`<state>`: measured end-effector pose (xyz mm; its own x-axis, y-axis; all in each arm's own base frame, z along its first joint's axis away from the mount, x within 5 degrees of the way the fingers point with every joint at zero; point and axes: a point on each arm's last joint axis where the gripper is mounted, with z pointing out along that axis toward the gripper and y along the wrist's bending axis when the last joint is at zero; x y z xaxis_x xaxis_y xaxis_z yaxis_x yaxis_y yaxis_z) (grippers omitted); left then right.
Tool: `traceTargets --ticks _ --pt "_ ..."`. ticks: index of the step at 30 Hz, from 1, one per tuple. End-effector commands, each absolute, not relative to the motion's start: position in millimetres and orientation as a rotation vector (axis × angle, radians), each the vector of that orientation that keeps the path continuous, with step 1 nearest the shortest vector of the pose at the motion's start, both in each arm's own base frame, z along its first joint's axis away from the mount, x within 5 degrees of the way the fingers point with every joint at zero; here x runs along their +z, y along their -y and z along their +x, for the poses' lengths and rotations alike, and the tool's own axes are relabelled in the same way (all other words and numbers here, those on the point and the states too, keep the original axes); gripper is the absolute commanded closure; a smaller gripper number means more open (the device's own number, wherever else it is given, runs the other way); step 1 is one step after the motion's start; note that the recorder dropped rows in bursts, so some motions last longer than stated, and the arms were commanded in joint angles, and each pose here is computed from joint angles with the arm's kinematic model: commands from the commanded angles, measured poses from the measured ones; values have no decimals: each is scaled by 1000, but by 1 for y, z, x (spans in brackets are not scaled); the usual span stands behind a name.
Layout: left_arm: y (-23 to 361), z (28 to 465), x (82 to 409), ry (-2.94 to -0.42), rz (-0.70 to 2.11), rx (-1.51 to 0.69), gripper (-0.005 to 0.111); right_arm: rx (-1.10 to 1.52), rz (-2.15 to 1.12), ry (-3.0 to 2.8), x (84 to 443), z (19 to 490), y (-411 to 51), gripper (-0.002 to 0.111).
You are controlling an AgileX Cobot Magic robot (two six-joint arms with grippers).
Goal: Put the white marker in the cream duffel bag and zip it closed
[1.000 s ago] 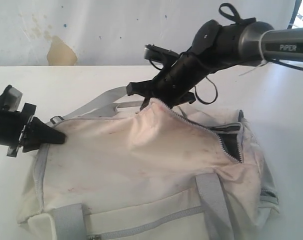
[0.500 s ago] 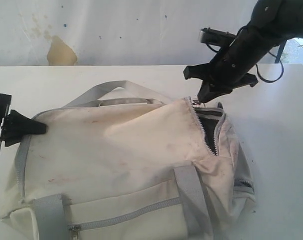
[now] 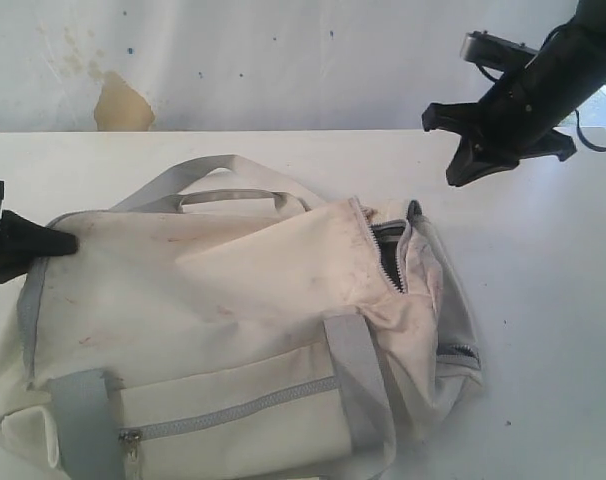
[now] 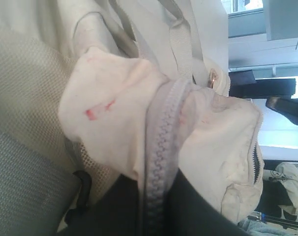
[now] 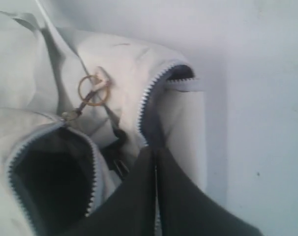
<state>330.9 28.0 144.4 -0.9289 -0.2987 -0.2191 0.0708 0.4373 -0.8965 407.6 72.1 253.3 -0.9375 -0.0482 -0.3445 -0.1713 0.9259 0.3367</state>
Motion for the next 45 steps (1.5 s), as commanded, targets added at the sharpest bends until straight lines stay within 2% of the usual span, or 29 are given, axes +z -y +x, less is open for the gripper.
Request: traceTargets --ticks 1,4,6,8,10,12,17,24,27,31,35,38,45 --pt "-25 334 149 -2310 -177 -1487 106 625 -178 -2712 261 405 -83 108" --pt "-23 332 152 -2313 -85 -1455 92 638 -208 -2704 262 404 -88 108" --pt "-22 332 158 -2302 -66 -1442 75 631 -287 -2690 262 404 -91 107" --pt "-22 330 163 -2304 -38 -1425 56 638 -313 -2701 262 402 -91 101" --pt "-23 328 169 -2306 -10 -1407 42 649 -316 -2709 262 401 -92 92" --pt "-25 328 173 -2330 7 -1316 36 658 -315 -2716 262 400 -92 83" --pt "-27 324 203 -2302 55 -1146 37 688 -313 -2725 262 399 -94 64" --pt "-16 324 246 -2227 175 -1000 37 647 -271 -2659 261 407 -92 63" --pt "-3 327 257 -2189 220 -1015 37 691 -153 -2671 254 412 -94 63" --pt "20 332 257 -2191 279 -1001 37 843 -62 -2709 233 418 -103 63" --pt "50 336 249 -2206 365 -952 37 863 -98 -2732 212 423 -105 63" --pt "69 340 242 -2214 406 -906 37 849 -174 -2695 203 428 -106 63" --pt "101 344 219 -2262 437 -903 37 954 -28 -2581 195 441 -120 63"
